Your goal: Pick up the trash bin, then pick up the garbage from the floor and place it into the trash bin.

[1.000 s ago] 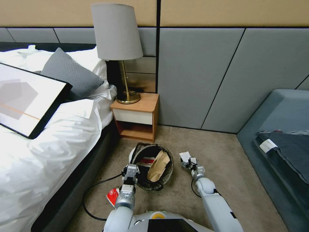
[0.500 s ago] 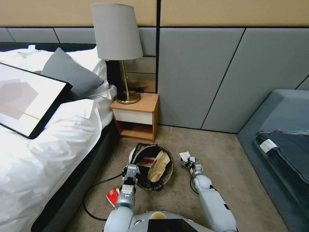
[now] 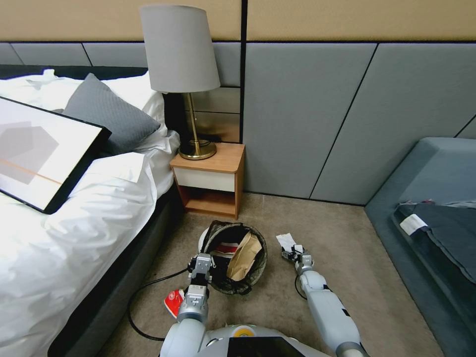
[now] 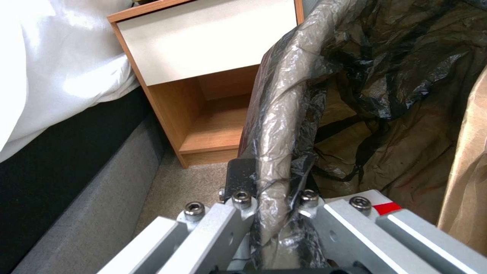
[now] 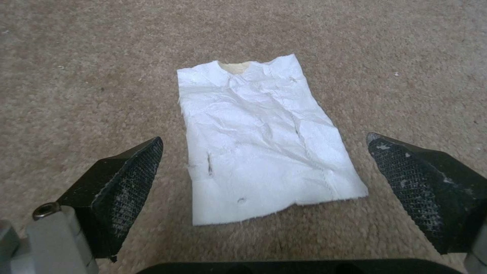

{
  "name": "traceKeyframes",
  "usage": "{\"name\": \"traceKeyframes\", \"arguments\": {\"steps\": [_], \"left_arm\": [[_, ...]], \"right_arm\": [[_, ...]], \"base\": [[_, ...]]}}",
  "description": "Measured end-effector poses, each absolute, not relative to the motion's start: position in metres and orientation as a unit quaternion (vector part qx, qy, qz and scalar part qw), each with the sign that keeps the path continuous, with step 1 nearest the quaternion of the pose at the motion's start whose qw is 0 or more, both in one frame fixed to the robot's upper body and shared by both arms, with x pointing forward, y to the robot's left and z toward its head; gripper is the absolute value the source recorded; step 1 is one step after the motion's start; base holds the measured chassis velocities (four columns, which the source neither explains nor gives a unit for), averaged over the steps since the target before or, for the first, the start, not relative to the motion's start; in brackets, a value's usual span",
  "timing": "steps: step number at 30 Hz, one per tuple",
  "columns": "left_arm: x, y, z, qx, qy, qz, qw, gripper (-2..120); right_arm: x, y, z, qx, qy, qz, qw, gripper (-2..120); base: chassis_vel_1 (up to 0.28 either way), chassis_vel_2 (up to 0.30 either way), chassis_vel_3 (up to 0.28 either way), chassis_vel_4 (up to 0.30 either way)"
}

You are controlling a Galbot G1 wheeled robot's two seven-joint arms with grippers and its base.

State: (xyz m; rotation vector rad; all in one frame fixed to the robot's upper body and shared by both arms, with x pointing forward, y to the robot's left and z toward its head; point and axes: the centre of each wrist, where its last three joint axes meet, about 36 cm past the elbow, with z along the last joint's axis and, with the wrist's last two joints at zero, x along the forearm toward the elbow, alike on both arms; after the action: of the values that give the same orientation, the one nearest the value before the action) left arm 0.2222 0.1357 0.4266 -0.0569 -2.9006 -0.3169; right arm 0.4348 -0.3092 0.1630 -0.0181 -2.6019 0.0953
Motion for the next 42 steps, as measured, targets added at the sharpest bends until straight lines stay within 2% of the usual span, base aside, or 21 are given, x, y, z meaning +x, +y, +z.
{"name": "traceKeyframes", "arguments": {"steps": [9, 13, 14, 15, 18, 19, 21, 22, 24, 27, 28, 29, 32, 34, 35, 37, 39, 42], "left_arm": [[0.222, 0.137, 0.426, -0.018, -0.988, -0.109, 0.112, 0], [0.222, 0.136, 0.426, -0.018, -0.987, -0.109, 0.113, 0], [0.222, 0.137, 0.426, -0.017, -0.987, -0.109, 0.113, 0], [0.222, 0.137, 0.426, -0.017, -0.987, -0.109, 0.113, 0], [0.221, 0.137, 0.426, -0.017, -0.987, -0.110, 0.113, 0], [0.221, 0.137, 0.426, -0.017, -0.987, -0.110, 0.113, 0], [0.221, 0.137, 0.426, -0.017, -0.987, -0.110, 0.114, 0], [0.221, 0.137, 0.426, -0.017, -0.987, -0.110, 0.114, 0], [0.221, 0.137, 0.426, -0.017, -0.987, -0.110, 0.114, 0], [0.220, 0.137, 0.425, -0.017, -0.987, -0.110, 0.115, 0], [0.220, 0.137, 0.425, -0.017, -0.987, -0.110, 0.115, 0], [0.220, 0.137, 0.425, -0.017, -0.987, -0.110, 0.115, 0], [0.219, 0.137, 0.425, -0.017, -0.987, -0.111, 0.117, 0], [0.219, 0.137, 0.425, -0.017, -0.987, -0.111, 0.117, 0], [0.219, 0.137, 0.425, -0.017, -0.987, -0.111, 0.117, 0], [0.218, 0.137, 0.425, -0.017, -0.987, -0.111, 0.117, 0], [0.218, 0.138, 0.425, -0.016, -0.987, -0.111, 0.117, 0], [0.219, 0.138, 0.426, -0.016, -0.987, -0.112, 0.117, 0]], "right_arm": [[0.440, -0.312, 0.156, -0.010, -0.961, 0.036, 0.274, 100], [0.439, -0.314, 0.150, -0.012, -0.959, 0.036, 0.281, 95], [0.438, -0.315, 0.148, -0.013, -0.959, 0.036, 0.282, 90], [0.438, -0.315, 0.148, -0.013, -0.959, 0.036, 0.282, 90], [0.436, -0.317, 0.144, -0.013, -0.958, 0.036, 0.283, 76], [0.436, -0.317, 0.144, -0.013, -0.958, 0.036, 0.283, 76], [0.437, -0.319, 0.143, -0.012, -0.959, 0.036, 0.282, 65], [0.437, -0.319, 0.143, -0.012, -0.959, 0.036, 0.282, 65], [0.437, -0.321, 0.142, -0.011, -0.958, 0.035, 0.283, 53], [0.437, -0.322, 0.141, -0.010, -0.958, 0.035, 0.284, 48], [0.438, -0.324, 0.139, -0.007, -0.959, 0.033, 0.283, 38], [0.438, -0.324, 0.139, -0.007, -0.959, 0.033, 0.283, 38], [0.440, -0.329, 0.136, -0.005, -0.959, 0.034, 0.283, 23], [0.441, -0.330, 0.135, -0.004, -0.959, 0.033, 0.283, 21], [0.441, -0.332, 0.135, -0.003, -0.959, 0.033, 0.282, 14], [0.442, -0.334, 0.134, -0.002, -0.959, 0.033, 0.281, 11], [0.442, -0.336, 0.134, -0.002, -0.959, 0.033, 0.280, 0], [0.443, -0.337, 0.135, -0.001, -0.960, 0.034, 0.278, 0]], "base": [[0.000, 0.000, 0.000, 0.000], [0.000, 0.000, 0.000, 0.000], [0.000, 0.000, 0.000, 0.000], [0.000, 0.000, 0.000, 0.000], [0.000, 0.000, 0.000, 0.000], [0.000, 0.000, 0.000, 0.000], [0.000, 0.000, 0.000, 0.000], [0.000, 0.000, 0.000, 0.000], [0.000, 0.000, 0.000, 0.000], [0.000, 0.000, 0.000, 0.000], [0.000, 0.000, 0.000, 0.000], [0.000, 0.000, 0.000, 0.000], [0.000, 0.000, 0.000, 0.000], [0.000, 0.000, 0.000, 0.000], [0.000, 0.000, 0.000, 0.000], [0.000, 0.000, 0.000, 0.000], [0.000, 0.000, 0.000, 0.000], [0.000, 0.000, 0.000, 0.000]]}}
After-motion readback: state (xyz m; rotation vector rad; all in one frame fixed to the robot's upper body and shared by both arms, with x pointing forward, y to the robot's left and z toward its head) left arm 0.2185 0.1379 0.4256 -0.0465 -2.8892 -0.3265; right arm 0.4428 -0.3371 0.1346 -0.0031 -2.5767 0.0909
